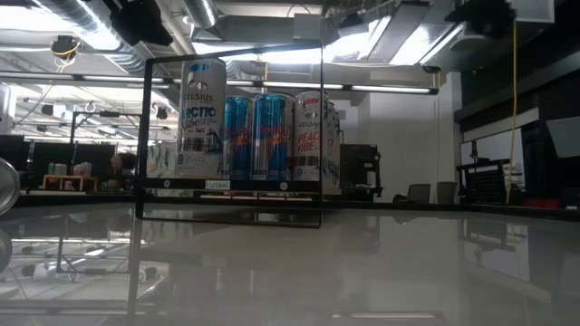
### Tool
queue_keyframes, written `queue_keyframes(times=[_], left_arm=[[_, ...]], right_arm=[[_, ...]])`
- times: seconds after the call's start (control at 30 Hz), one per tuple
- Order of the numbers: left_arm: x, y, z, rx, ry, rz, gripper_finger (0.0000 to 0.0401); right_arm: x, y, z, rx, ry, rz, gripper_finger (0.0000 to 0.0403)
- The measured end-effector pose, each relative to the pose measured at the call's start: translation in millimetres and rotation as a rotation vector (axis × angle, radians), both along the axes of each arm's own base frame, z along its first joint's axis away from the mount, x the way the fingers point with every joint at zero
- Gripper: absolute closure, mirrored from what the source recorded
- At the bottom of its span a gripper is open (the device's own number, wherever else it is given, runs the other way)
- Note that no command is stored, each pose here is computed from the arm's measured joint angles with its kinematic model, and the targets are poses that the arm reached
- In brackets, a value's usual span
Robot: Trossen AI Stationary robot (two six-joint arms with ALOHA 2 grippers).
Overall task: Place canned beverage on shelf
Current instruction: Put the bottom right silver soda can on the shelf aligned with the other silver soda can
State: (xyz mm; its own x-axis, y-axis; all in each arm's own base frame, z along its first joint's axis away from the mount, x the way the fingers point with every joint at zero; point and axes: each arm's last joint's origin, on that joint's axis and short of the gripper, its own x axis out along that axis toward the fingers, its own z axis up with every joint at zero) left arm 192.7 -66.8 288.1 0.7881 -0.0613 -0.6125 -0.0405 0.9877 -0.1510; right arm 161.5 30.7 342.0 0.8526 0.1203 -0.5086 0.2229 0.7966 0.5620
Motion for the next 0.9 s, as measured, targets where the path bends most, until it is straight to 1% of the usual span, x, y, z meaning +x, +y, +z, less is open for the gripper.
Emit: queue_keyframes(times=[0.13,0.27,0.37,0.47,0.6,0.9], left_arm=[[1.4,-0.5,2.0,0.003,-0.025,-0.009,0.0064],[1.5,-0.6,1.9,0.003,-0.025,-0.009,0.0064],[1.5,-0.6,1.9,0.003,-0.025,-0.01,0.0064],[1.5,-0.7,2.0,0.0,-0.024,-0.014,0.0064],[1.5,-0.8,1.9,-0.001,-0.024,-0.015,0.0064],[1.5,-0.7,2.0,-0.001,-0.023,-0.014,0.0064]], right_arm=[[2.4,17.0,-2.3,0.081,0.139,-0.023,0.0118],[6.2,35.7,-11.8,0.184,0.29,-0.057,0.0118],[9.4,50.4,-20.6,0.24,0.374,-0.08,0.0118],[11.3,63.8,-27.9,0.285,0.448,-0.077,0.0118],[10.3,78.6,-35.5,0.318,0.523,-0.085,0.0118],[4.8,102.8,-44.5,0.358,0.605,-0.091,0.0118]])
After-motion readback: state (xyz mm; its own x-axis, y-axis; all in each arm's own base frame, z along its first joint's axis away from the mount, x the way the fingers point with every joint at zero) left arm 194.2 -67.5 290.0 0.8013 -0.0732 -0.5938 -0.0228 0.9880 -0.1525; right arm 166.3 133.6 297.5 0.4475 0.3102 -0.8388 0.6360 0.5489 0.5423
